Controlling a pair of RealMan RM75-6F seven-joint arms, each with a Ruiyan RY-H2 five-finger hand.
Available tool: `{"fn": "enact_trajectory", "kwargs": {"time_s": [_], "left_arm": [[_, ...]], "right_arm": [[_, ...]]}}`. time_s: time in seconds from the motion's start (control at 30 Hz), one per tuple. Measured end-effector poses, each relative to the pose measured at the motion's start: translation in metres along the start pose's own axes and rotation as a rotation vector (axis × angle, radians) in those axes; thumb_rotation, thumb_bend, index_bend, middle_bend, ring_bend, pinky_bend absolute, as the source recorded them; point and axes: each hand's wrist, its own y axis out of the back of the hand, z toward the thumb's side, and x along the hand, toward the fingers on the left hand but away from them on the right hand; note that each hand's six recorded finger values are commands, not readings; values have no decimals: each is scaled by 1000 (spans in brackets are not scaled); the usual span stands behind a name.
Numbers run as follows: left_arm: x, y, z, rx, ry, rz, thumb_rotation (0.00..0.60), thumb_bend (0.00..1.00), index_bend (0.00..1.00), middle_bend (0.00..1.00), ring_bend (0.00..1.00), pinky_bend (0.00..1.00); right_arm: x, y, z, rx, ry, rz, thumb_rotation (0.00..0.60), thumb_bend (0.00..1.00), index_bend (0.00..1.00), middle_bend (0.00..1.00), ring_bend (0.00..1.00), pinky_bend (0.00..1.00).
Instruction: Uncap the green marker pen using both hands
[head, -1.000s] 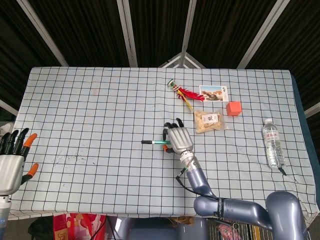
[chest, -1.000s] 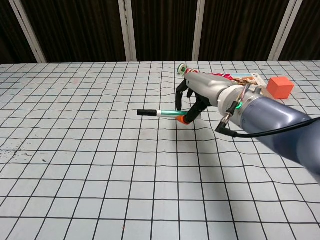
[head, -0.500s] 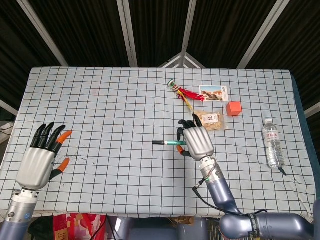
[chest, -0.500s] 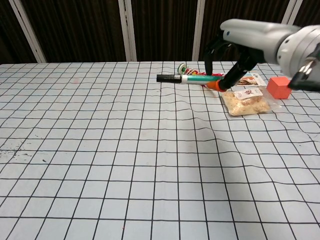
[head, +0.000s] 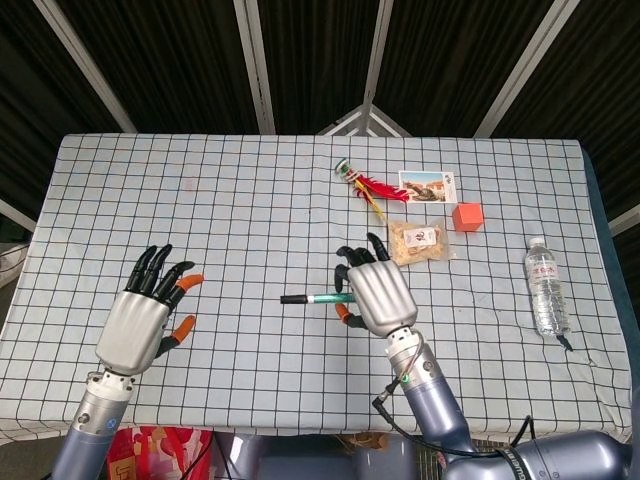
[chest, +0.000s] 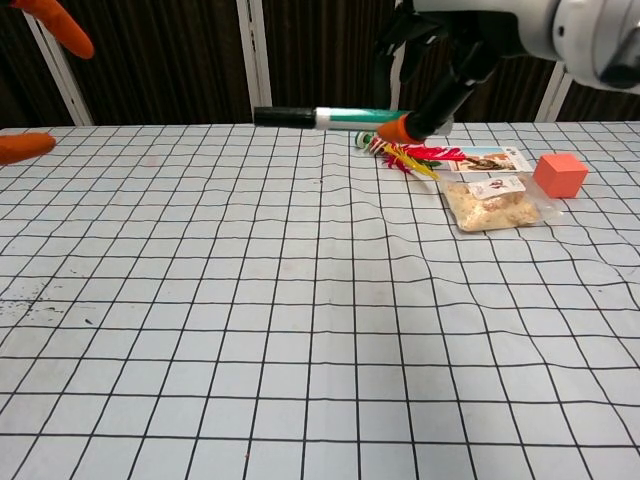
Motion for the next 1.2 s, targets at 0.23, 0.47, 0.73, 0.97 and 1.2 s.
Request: {"fn": "enact_trajectory", "kwargs": {"time_s": [0.23,0.47,0.73,0.97,1.2], "left_arm": [[19,-17,20,-18,-44,46,600,381,413,287,18,61],[34,-32,40,-40,-77,107,600,381,416,289,18,61],[34,-47,56,-50,-103,89,600,380,417,291,18,61],[31,-51,62,-63,-120,87,600,380,442,315,18,61],[33,-55,67,-60,-127,104,600,381,467,337,18,61]], "right_arm": [[-6,-12,18,-12,16,22,600,614,763,252,249,73],[-9,-18,19,-21,13,35,600,614,763,252,249,72],[-14,-23,14,-38,-2,49,600,614,763,252,249,72],[-16,-23,11,-41,-7,49,600,614,763,252,249,72],[-17,-24,11,-47,-6,52,600,615,763,252,250,73]]}}
